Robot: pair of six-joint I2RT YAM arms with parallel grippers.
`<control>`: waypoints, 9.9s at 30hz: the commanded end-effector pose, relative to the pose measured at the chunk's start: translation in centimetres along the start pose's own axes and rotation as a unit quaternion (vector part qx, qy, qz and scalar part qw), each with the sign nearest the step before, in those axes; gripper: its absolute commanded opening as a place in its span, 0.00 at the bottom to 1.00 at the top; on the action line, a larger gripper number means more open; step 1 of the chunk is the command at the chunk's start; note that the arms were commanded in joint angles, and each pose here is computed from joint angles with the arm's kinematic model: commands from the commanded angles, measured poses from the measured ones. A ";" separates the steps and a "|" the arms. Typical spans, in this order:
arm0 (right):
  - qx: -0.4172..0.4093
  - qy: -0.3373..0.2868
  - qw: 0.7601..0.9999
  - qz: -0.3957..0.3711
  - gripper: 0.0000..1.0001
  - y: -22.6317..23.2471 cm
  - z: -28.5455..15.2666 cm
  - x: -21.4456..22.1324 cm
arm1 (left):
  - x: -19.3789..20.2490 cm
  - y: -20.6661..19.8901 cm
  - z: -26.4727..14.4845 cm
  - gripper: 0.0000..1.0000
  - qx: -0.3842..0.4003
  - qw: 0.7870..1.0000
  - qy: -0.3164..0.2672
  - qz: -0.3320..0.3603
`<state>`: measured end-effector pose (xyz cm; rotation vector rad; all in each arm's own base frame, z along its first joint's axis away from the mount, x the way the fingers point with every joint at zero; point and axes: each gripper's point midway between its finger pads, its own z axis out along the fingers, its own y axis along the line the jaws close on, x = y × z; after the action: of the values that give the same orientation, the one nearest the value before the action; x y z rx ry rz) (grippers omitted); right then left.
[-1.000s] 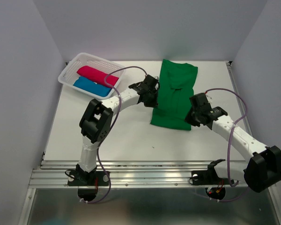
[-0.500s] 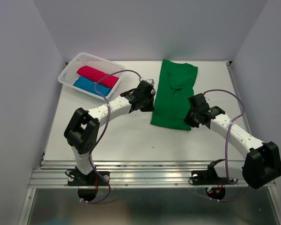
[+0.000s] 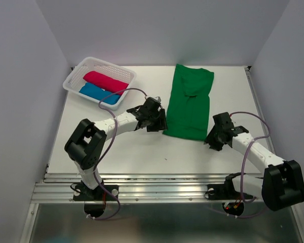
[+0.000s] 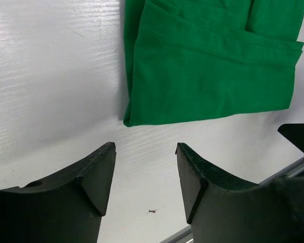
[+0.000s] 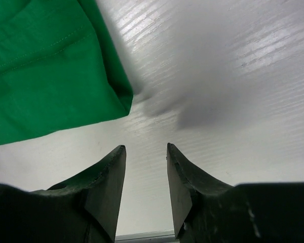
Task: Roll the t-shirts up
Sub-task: Roll the T-shirt to the center of the board.
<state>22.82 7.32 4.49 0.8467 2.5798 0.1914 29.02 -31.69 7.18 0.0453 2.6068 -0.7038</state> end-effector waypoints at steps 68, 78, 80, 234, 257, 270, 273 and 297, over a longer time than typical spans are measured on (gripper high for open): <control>-0.028 0.001 0.999 0.029 0.01 -0.8 1.8 0.5 | 2.9 1.4 2.3 0.00 0.003 0.998 0.037 -0.052; -0.079 0.036 0.995 0.040 0.01 -1.0 -1.9 3.4 | 7.7 1.2 -1.2 0.00 0.006 0.998 0.058 -0.037; -0.093 0.046 0.994 0.042 0.01 -0.7 -2.6 3.9 | 8.3 0.7 -1.7 0.00 0.007 0.997 0.062 -0.035; -0.051 -0.055 0.996 -0.047 0.01 8.5 1.3 -9.7 | -8.7 -0.4 1.7 0.00 -0.118 0.993 -0.015 0.023; -0.046 0.014 0.997 -0.066 0.01 5.8 3.6 -3.4 | 0.2 1.7 3.0 0.00 -0.133 0.988 0.037 0.068; -0.060 -0.040 0.995 -0.065 0.01 6.7 -1.0 -6.3 | -1.1 1.5 -0.8 0.00 -0.142 0.987 0.005 0.076; -0.059 -0.042 0.995 -0.062 0.02 6.2 -1.4 -6.0 | -2.1 0.5 -2.1 0.00 -0.131 0.989 -0.009 0.074; -0.103 0.035 0.993 -0.038 0.54 2.8 -0.3 1.4 | 2.8 3.6 -2.2 0.51 -0.061 0.996 -0.030 -0.050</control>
<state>22.20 9.75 4.71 0.7045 2.6253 0.4236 25.13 -27.60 6.09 -0.0569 2.6517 -0.5046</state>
